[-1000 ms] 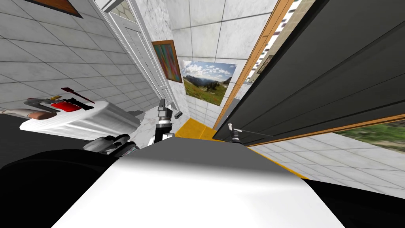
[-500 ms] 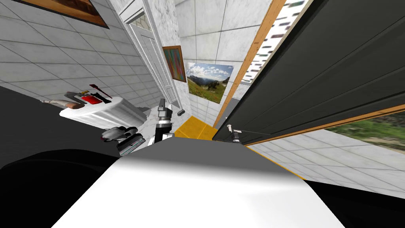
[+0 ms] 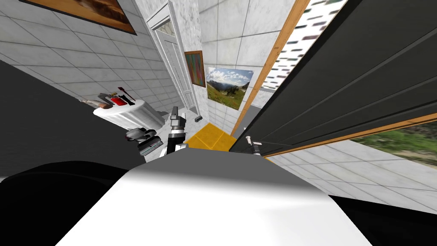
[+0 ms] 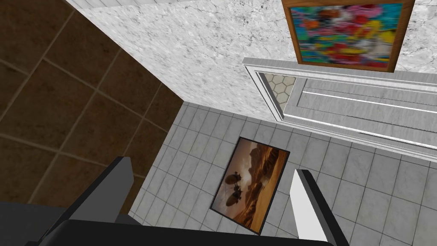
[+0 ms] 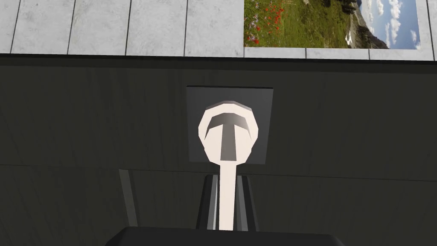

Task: Pull the door open

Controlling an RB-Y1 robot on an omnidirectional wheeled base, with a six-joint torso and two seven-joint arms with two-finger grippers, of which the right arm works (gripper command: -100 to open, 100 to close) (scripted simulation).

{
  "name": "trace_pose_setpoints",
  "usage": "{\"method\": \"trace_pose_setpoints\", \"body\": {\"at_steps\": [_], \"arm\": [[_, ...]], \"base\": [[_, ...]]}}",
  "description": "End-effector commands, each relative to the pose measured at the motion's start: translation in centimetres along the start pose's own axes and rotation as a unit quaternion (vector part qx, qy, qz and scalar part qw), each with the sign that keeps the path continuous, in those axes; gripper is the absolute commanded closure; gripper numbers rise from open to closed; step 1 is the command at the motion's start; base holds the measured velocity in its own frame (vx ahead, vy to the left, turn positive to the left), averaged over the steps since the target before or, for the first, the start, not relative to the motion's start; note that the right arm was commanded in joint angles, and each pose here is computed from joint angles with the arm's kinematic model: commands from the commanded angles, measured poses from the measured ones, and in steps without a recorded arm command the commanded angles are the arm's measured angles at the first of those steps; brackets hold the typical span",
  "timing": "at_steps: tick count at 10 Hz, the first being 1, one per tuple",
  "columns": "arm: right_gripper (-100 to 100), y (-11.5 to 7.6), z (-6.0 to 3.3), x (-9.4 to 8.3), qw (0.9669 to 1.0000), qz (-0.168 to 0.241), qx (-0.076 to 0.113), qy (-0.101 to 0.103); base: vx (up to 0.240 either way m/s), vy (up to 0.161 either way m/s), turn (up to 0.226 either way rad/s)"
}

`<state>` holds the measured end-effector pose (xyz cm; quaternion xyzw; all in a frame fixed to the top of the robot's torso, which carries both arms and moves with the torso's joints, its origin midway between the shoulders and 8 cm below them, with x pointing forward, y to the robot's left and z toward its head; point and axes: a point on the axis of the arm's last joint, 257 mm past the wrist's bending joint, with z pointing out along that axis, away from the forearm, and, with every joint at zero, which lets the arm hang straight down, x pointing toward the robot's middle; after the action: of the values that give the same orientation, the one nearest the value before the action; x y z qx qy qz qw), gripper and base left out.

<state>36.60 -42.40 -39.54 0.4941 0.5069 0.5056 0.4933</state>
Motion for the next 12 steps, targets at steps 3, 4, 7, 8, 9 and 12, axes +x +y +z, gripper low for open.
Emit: {"method": "trace_pose_setpoints", "body": {"at_steps": [3,4,7,8,9,12], "arm": [[100,0.3,-2.07,-0.5,0.9999,0.000,-0.001,0.016],[100,0.1,-1.49,-0.2,0.9999,0.000,0.000,0.013],[100,0.1,-3.55,-0.5,0.9998,0.001,0.000,0.022],[100,0.1,-3.86,-0.6,0.9997,0.001,0.000,0.023],[100,0.1,-4.50,-0.7,0.9997,0.000,-0.001,0.025],[100,0.2,-6.21,-1.0,0.9995,0.000,-0.001,0.032]], "base": [[-0.154,-0.049,0.107],[-0.088,-0.029,0.044],[-0.168,-0.063,0.179],[-0.195,-0.075,0.121],[-0.173,-0.094,0.141],[-0.200,-0.063,0.169]]}}
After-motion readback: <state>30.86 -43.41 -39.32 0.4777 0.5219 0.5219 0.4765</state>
